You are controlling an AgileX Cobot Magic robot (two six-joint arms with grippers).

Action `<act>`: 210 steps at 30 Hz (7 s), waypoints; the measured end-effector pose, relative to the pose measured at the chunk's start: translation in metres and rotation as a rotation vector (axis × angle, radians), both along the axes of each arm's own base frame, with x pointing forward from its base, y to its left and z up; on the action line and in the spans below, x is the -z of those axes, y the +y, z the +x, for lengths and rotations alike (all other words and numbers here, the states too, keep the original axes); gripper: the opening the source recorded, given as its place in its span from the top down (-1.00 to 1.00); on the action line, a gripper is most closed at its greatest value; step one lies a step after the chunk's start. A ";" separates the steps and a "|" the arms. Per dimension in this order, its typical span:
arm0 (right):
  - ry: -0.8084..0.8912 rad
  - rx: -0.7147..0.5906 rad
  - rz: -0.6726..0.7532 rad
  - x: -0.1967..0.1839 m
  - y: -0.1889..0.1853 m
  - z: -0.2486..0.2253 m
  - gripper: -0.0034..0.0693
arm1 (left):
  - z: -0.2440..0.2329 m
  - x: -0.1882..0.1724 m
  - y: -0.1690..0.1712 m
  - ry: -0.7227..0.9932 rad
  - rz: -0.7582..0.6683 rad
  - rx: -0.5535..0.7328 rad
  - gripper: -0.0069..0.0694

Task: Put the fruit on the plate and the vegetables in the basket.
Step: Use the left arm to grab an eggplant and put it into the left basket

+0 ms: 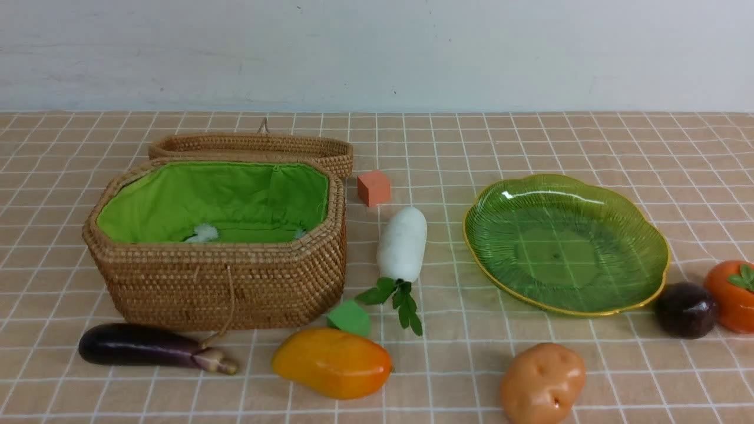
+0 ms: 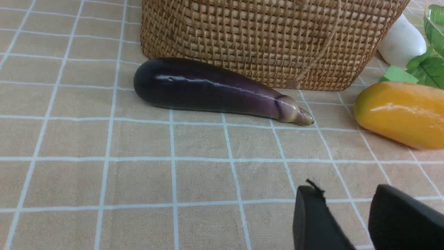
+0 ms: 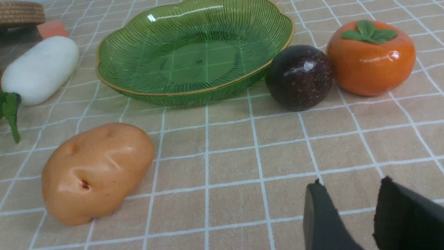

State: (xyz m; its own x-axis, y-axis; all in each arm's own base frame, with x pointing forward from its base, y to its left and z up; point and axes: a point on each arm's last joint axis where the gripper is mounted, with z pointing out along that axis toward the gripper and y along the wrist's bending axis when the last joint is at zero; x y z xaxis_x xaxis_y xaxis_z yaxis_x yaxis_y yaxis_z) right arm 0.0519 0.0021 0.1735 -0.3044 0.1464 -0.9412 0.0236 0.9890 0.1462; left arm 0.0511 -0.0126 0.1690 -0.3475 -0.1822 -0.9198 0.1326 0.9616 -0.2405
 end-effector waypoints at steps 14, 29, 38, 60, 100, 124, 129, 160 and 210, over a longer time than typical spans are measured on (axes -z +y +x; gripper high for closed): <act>0.000 0.000 0.000 0.000 0.000 0.000 0.24 | 0.000 0.000 0.000 0.000 0.000 0.000 0.19; 0.000 0.000 0.000 0.000 0.000 0.000 0.24 | 0.003 -0.014 -0.001 -0.121 -0.173 -0.034 0.19; 0.000 0.000 0.000 0.000 0.000 0.000 0.24 | 0.005 -0.035 0.003 -0.252 -0.693 -0.119 0.21; -0.235 0.060 0.275 -0.019 -0.001 0.005 0.24 | 0.075 -0.119 -0.035 0.598 0.095 0.286 0.85; 0.143 -0.926 -0.201 -0.222 0.042 -0.030 0.59 | 0.192 -0.037 -0.062 0.335 1.234 0.999 -0.02; 0.142 -0.958 -0.159 -0.223 0.045 -0.033 0.56 | 0.221 0.005 -0.070 0.225 1.449 1.121 -0.09; 0.143 -0.968 -0.146 -0.224 0.045 -0.034 0.56 | 0.223 0.004 -0.071 0.210 1.444 1.098 -0.06; 0.147 -0.981 -0.137 -0.224 0.046 -0.035 0.56 | 0.220 0.012 -0.062 0.411 1.471 1.210 -0.22; -0.173 -0.871 0.004 -0.253 0.049 -0.022 0.52 | 0.291 -0.126 -0.126 0.033 1.318 0.442 -0.87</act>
